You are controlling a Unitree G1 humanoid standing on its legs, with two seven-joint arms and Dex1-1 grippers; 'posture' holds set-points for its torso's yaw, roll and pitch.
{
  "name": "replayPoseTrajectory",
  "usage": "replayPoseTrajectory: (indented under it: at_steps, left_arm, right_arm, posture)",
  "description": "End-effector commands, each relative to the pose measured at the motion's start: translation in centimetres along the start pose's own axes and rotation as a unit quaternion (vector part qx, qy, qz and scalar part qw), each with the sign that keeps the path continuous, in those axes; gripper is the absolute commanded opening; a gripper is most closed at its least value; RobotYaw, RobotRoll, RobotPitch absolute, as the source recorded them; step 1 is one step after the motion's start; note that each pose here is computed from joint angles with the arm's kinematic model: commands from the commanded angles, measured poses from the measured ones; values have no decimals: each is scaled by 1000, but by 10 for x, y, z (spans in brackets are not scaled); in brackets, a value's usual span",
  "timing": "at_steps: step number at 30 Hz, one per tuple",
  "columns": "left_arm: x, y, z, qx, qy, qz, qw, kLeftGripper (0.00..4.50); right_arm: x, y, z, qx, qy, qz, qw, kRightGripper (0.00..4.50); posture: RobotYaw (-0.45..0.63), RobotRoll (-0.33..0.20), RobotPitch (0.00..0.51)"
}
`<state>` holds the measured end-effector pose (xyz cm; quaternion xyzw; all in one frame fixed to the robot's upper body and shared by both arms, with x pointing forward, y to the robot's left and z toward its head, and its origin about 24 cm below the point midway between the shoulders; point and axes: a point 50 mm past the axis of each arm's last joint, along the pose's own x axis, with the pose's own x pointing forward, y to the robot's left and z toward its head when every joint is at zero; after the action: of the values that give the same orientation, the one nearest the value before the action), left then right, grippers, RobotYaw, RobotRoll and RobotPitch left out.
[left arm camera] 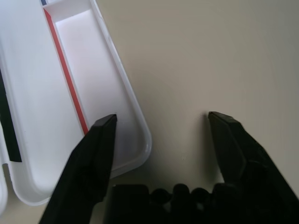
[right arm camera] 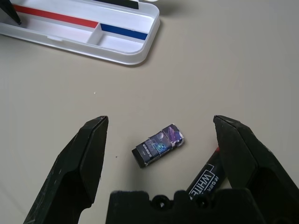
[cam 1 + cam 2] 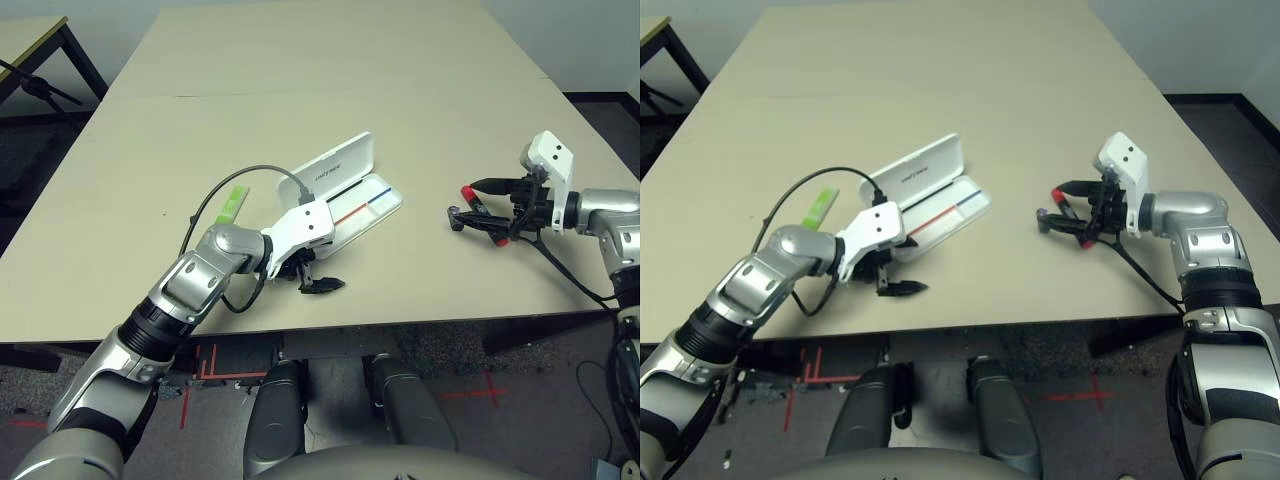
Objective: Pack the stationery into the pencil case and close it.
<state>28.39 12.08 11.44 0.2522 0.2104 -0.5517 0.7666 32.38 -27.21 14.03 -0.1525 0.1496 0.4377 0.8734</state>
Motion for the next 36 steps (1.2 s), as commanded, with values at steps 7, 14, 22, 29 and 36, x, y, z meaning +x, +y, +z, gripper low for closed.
replayPoseTrajectory:
  at_steps: [7, 14, 22, 29, 36]
  left_arm:
    - [-2, 8, -6, -10, 27, 12, 1000, 365]
    - [-9, 14, -1, 11, 29, 15, 999, 24]
    - [-21, 11, 7, 90, 45, -20, 995, 24]
    - [-28, 2, 10, 145, 57, -67, 986, 24]
    - [-25, -6, 14, 153, 48, -88, 983, 24]
  right_arm:
    - [-4, 0, 2, -1, -8, -6, 1000, 4500]
    - [-2, 2, 2, 0, -9, -2, 1000, 4500]
    - [1, 2, 1, 2, -8, 1, 1000, 4500]
    - [4, 2, -1, 3, -5, 5, 1000, 4500]
    - [6, 3, -2, 4, -3, 8, 1000, 4500]
  posture:
    - [-54, 0, 138]
    - [-51, 0, 137]
    - [-44, 0, 140]
    - [-40, 0, 142]
    - [-42, 0, 146]
